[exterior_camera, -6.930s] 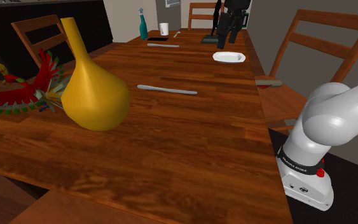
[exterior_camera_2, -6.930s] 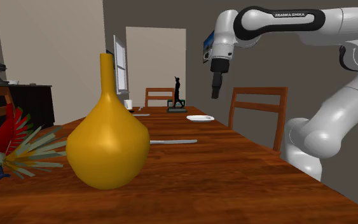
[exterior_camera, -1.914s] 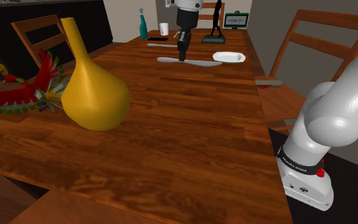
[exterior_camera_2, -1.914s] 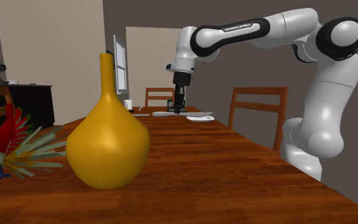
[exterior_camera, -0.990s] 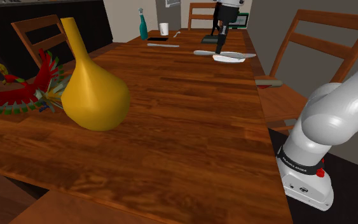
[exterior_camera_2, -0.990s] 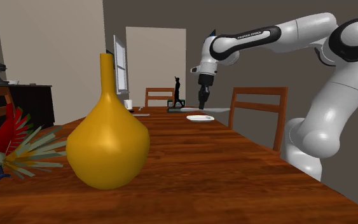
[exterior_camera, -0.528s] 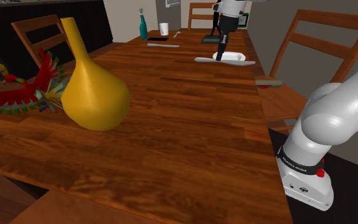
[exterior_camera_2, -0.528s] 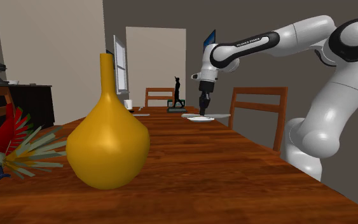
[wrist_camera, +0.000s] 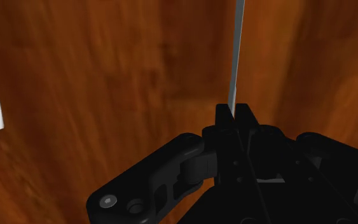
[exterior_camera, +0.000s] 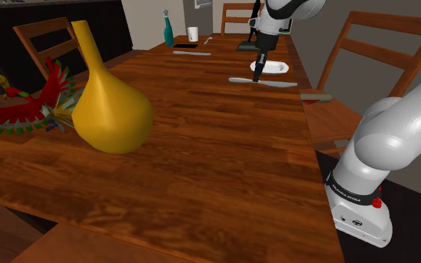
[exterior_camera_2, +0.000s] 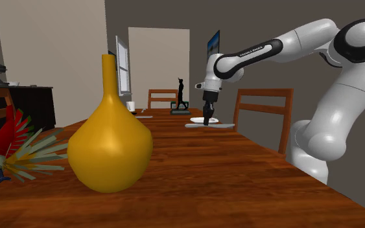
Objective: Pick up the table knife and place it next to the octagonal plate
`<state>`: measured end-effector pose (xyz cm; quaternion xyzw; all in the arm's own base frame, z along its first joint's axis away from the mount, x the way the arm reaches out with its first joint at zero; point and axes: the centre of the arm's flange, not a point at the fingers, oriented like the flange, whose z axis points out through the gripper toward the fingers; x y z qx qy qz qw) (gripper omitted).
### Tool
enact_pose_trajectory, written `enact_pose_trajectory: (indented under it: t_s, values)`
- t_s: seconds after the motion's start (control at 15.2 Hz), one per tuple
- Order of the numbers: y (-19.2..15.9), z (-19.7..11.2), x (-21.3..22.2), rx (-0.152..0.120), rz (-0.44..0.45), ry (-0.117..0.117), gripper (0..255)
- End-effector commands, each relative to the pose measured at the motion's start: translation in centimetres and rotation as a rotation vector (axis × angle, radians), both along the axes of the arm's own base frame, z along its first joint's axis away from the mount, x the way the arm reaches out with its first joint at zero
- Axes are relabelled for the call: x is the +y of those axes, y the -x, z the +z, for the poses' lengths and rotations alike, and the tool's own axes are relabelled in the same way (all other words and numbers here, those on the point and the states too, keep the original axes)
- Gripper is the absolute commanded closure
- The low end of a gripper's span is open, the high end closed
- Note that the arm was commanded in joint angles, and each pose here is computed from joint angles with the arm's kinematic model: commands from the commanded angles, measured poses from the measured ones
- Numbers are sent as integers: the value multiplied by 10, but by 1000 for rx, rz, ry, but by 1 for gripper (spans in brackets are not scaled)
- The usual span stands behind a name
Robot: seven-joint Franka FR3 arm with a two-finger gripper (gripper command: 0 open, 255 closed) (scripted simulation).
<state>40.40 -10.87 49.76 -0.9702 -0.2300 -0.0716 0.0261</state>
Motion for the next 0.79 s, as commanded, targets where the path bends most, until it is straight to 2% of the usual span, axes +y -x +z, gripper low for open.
enact_pose_trajectory:
  t_s: [0.0, 0.46, 0.53, 0.73]
  values:
    - [-1, -11, 0, 0, 0, 0, 255]
    - [-1, -11, 0, 0, 0, 0, 255]
    - [-1, -11, 0, 0, 0, 0, 0]
    - [-1, -11, 0, 0, 0, 0, 0]
